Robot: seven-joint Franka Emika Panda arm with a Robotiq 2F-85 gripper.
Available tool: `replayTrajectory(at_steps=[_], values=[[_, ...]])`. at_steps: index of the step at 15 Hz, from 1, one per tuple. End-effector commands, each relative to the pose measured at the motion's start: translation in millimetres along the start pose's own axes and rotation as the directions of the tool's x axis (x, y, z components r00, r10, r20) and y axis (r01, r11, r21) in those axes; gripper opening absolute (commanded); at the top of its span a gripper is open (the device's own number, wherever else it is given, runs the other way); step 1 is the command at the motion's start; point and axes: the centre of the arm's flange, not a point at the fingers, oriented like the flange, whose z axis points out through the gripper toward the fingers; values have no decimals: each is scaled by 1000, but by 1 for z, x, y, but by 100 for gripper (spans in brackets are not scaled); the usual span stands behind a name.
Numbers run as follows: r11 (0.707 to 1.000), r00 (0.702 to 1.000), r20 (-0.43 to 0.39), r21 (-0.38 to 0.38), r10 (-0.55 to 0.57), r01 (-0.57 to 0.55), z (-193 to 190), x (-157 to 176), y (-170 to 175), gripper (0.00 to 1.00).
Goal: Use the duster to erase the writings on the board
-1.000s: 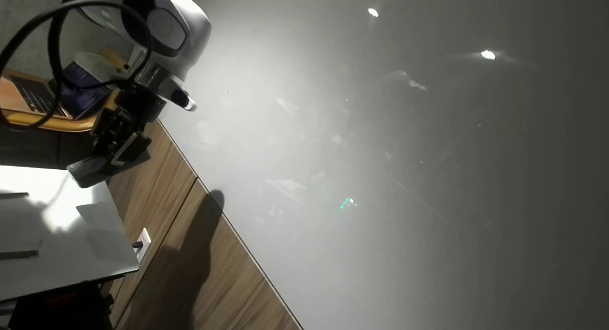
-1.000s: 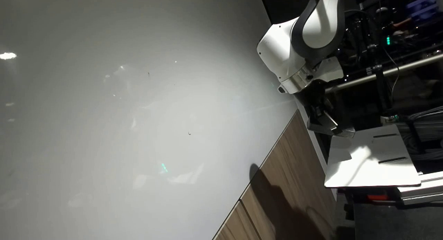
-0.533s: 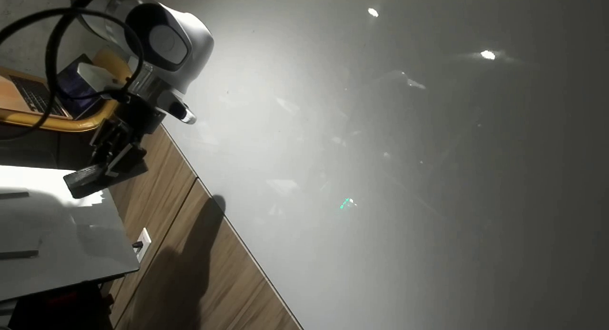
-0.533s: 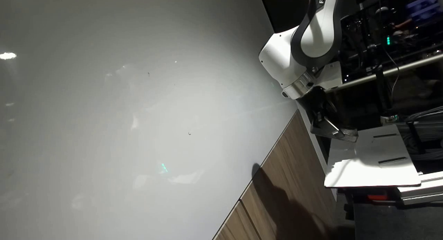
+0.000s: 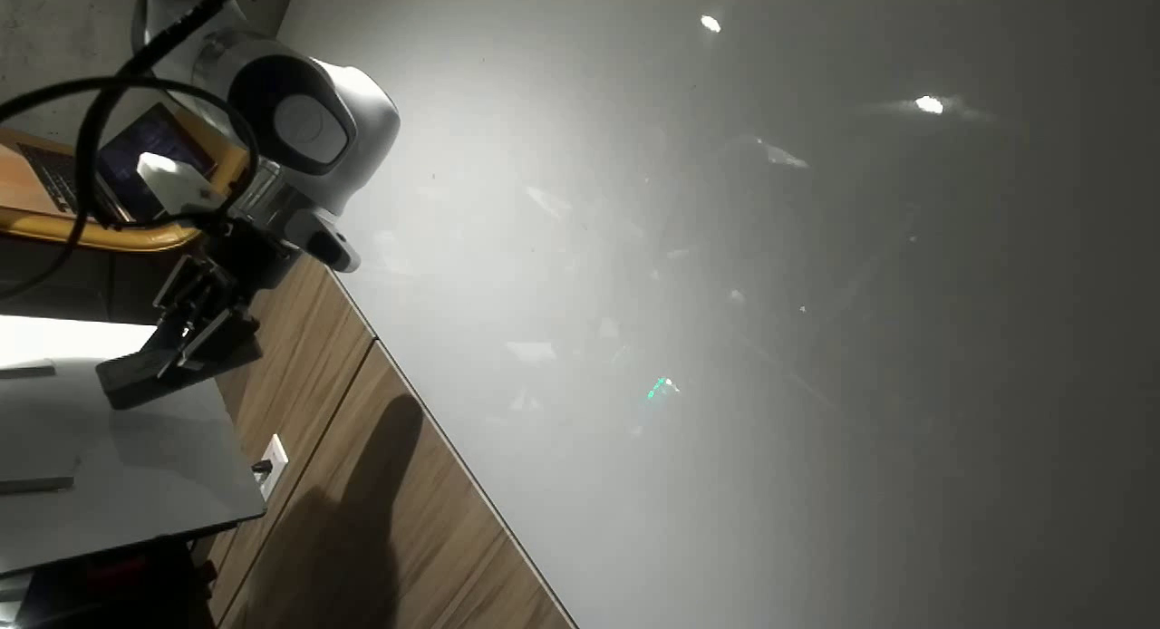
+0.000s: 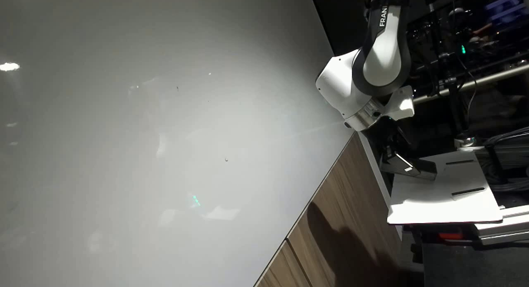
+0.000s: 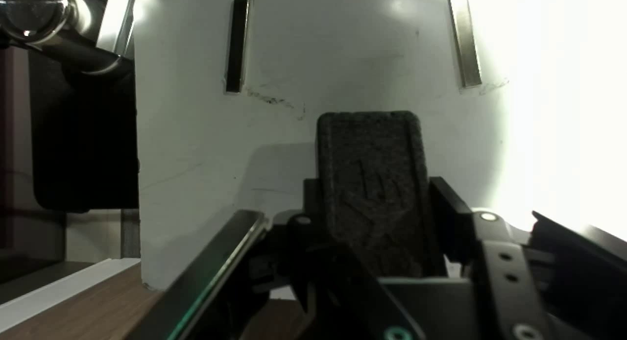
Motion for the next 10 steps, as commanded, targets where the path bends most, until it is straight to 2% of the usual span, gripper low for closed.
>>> replayTrajectory(at_steps=[1, 2, 4, 5, 6, 8, 10], values=[[1000, 1000, 19, 6, 15, -15, 14, 7, 7, 30], [1000, 1000, 25, 7, 16, -16, 16, 8, 8, 30], [1000, 999, 35, 11, 16, -17, 19, 8, 9, 44], [1000, 999, 38, 12, 16, -17, 20, 8, 10, 57], [1000, 999, 41, 12, 16, -17, 21, 8, 10, 78], [1000, 999, 46, 12, 18, -18, 23, 9, 11, 85], [1000, 999, 48, 13, 19, -20, 24, 8, 13, 99]])
